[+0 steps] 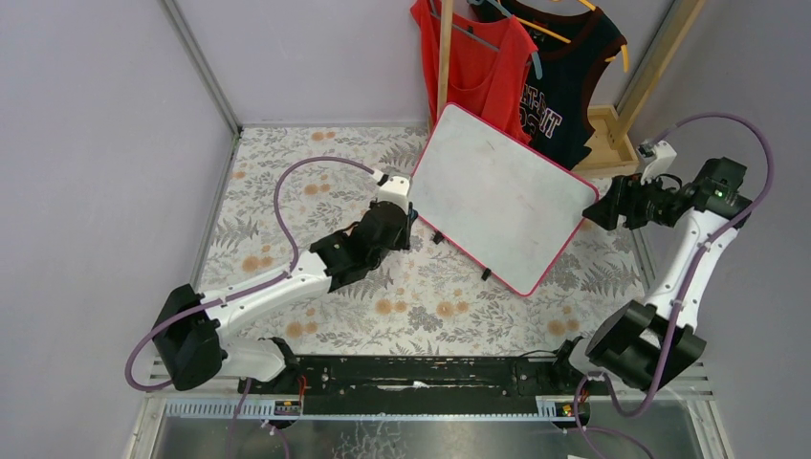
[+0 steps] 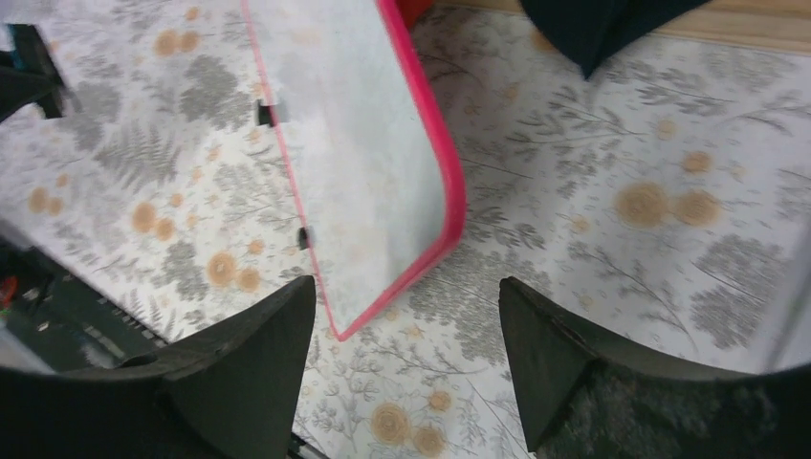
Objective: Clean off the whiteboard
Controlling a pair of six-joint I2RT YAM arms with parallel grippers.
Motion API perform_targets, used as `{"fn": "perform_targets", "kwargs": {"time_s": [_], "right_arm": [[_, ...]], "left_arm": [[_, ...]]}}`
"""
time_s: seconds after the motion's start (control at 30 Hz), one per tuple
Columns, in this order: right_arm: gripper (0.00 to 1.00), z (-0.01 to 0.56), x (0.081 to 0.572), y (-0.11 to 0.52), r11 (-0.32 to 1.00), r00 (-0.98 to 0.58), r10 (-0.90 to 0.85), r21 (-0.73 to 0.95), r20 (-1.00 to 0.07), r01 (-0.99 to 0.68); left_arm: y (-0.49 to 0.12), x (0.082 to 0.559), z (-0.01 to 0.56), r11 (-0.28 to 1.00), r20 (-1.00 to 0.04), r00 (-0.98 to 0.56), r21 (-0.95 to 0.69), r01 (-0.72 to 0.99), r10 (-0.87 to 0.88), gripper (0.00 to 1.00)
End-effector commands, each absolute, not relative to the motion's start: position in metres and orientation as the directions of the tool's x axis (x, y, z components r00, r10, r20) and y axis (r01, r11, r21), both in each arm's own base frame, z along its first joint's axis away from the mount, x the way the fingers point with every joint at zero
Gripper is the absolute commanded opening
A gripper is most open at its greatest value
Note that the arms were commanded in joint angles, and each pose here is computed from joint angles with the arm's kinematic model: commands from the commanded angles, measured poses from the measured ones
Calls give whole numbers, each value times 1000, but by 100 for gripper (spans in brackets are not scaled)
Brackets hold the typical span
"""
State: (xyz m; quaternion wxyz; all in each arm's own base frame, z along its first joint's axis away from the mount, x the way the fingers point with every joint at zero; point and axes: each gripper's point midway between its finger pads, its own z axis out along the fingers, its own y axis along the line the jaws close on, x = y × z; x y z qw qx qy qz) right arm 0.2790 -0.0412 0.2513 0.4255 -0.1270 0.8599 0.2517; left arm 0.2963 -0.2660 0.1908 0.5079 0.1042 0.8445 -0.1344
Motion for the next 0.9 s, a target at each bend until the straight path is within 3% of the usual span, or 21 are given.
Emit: {"fn": "perform_targets", "kwargs": {"time_s": [0.0, 0.2, 0.47, 0.73, 0.87], "right_arm": [[77, 260, 280, -68, 946, -599, -3, 192, -801, -262], [79, 257, 265, -102, 999, -590, -18, 8, -807, -42], [79, 243, 241, -136, 974, -610, -11, -147, -792, 173], [79, 182, 242, -168, 938, -686, 83, -177, -723, 299], [79, 162, 243, -183, 902, -662, 128, -190, -739, 388]], "left_arm": [[-254, 306, 187, 959, -891, -453, -148, 240, -24, 26], [-235, 315, 186, 966, -891, -444, -192, 173, -97, 26], [-217, 330, 191, 973, -892, -429, -206, 109, -141, 26], [-198, 359, 193, 960, -876, -421, -279, 40, -236, 26], [-185, 380, 192, 956, -866, -422, -293, -5, -268, 26]]}}
